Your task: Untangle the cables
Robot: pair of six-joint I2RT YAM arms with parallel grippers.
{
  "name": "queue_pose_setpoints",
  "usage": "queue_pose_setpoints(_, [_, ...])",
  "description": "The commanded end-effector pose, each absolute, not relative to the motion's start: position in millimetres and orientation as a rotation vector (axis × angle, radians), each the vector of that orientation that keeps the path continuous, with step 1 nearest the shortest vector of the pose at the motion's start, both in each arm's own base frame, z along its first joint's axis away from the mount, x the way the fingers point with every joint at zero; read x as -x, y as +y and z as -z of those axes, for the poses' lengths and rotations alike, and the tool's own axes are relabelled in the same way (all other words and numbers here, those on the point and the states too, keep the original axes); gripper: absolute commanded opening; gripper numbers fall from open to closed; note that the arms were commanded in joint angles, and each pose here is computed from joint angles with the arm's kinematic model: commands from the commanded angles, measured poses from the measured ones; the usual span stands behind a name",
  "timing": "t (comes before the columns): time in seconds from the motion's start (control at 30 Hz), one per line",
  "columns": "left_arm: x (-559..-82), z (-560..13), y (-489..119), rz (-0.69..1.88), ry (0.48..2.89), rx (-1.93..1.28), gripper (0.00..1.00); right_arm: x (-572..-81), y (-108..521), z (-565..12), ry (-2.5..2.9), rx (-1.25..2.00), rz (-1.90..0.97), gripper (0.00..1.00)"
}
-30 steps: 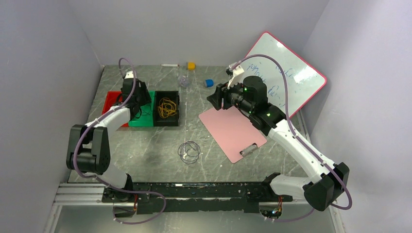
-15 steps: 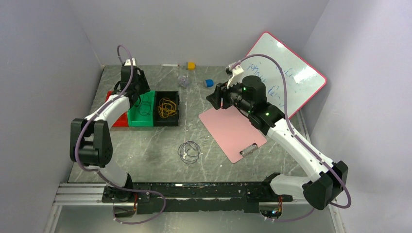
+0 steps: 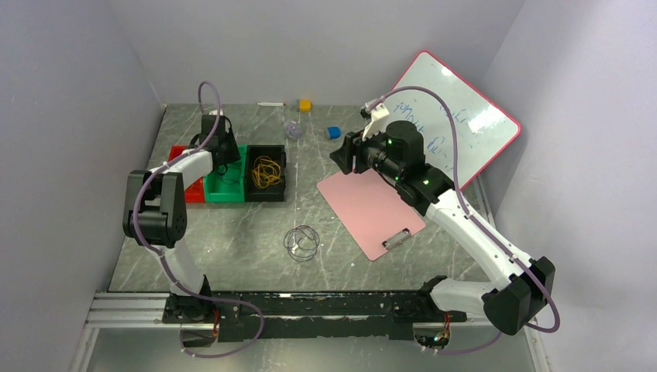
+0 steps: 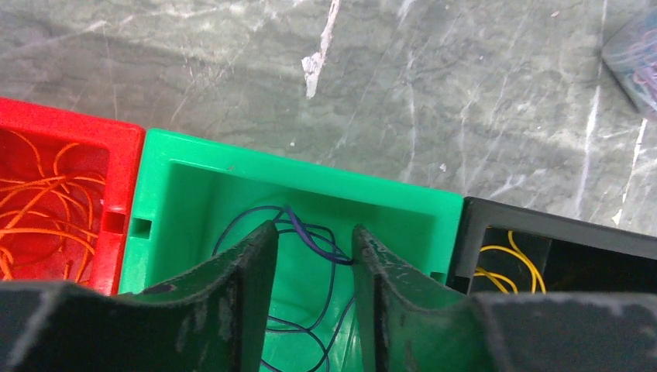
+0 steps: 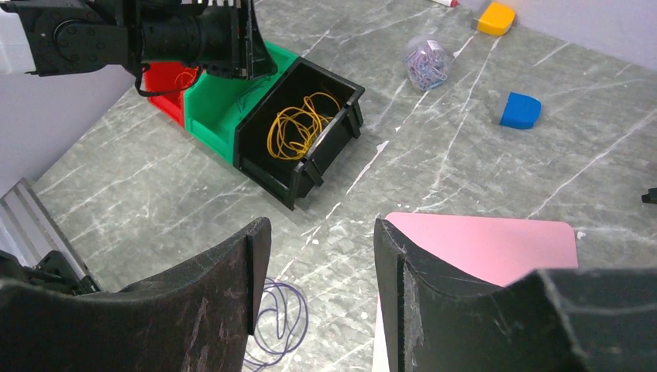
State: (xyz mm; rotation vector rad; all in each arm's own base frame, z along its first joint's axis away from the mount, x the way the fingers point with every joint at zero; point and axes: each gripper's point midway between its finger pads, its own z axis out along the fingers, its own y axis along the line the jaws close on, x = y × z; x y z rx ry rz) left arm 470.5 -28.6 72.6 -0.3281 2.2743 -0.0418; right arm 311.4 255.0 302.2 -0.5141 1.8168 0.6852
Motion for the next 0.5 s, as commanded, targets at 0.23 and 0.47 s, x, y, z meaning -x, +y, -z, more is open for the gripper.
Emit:
queue_pose_setpoints(0.23, [-469.4,-57.9,-19.3,-0.014,2.341,0.371,0.32,-310.2,253.5,-298.0,1.820,0.518,-0.674,0.55])
queue_pose_setpoints(0.47, [-459.9,-48.7,-18.9,-0.018,2.378,0.400,0.24,-309.5,252.9,-298.6,1.822,0.518,-0.672,0.55])
